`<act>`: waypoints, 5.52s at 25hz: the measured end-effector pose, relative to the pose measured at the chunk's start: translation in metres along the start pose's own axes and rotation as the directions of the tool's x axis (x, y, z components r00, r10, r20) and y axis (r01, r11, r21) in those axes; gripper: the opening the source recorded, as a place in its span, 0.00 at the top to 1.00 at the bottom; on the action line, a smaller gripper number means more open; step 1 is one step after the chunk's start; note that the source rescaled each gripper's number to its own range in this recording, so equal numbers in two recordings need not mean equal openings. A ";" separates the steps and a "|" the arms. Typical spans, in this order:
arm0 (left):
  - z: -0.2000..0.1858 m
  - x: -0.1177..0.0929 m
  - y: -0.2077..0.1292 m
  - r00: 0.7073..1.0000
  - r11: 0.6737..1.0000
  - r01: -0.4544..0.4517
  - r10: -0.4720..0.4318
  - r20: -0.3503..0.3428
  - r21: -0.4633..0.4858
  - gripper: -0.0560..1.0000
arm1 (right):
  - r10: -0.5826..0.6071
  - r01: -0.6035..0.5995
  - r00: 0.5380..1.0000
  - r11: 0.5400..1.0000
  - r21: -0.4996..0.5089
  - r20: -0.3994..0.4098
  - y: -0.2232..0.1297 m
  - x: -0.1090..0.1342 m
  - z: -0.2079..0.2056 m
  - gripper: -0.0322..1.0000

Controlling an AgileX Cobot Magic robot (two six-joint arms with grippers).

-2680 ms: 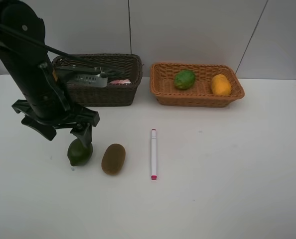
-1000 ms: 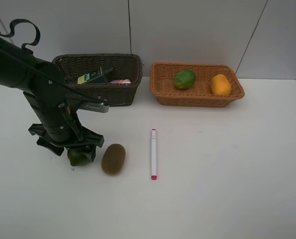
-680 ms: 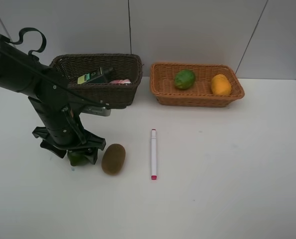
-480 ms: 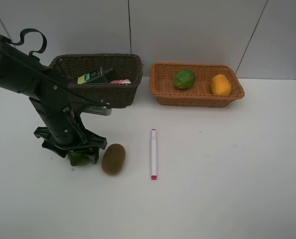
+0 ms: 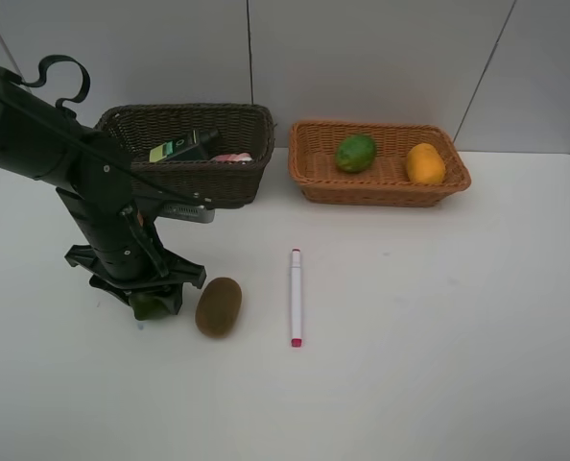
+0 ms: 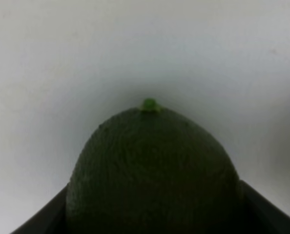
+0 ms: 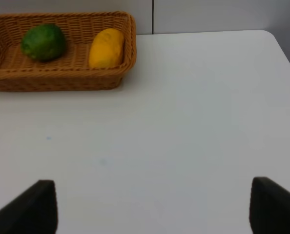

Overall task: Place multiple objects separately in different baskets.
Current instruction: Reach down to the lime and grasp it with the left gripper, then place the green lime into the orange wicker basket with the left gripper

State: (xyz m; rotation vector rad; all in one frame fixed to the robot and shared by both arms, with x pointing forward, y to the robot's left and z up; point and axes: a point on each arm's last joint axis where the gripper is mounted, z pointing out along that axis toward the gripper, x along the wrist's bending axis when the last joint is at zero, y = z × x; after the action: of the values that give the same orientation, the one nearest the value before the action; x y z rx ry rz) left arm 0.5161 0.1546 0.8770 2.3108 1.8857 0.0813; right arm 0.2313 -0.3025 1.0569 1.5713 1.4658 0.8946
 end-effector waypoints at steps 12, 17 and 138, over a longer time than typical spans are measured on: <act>-0.009 -0.003 0.010 1.000 1.000 -0.001 0.001 -0.004 0.020 0.33 | 0.000 0.000 1.000 1.000 0.000 0.000 0.000 0.000 0.000 0.02; -0.031 -0.006 0.018 1.000 1.000 -0.005 0.005 0.003 -0.008 0.33 | 0.000 0.000 1.000 1.000 0.000 0.000 0.000 0.000 0.000 0.02; -0.066 -0.130 0.210 0.856 0.798 -0.370 0.492 0.159 -0.476 0.00 | 0.000 0.000 1.000 1.000 0.000 0.000 0.000 0.000 0.000 0.02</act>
State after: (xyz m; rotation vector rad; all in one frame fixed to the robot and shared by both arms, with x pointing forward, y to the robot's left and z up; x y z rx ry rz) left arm 0.6839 -0.0071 0.9820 2.2426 1.0395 0.1965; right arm 0.2313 -0.3025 1.0569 1.5714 1.4658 0.8946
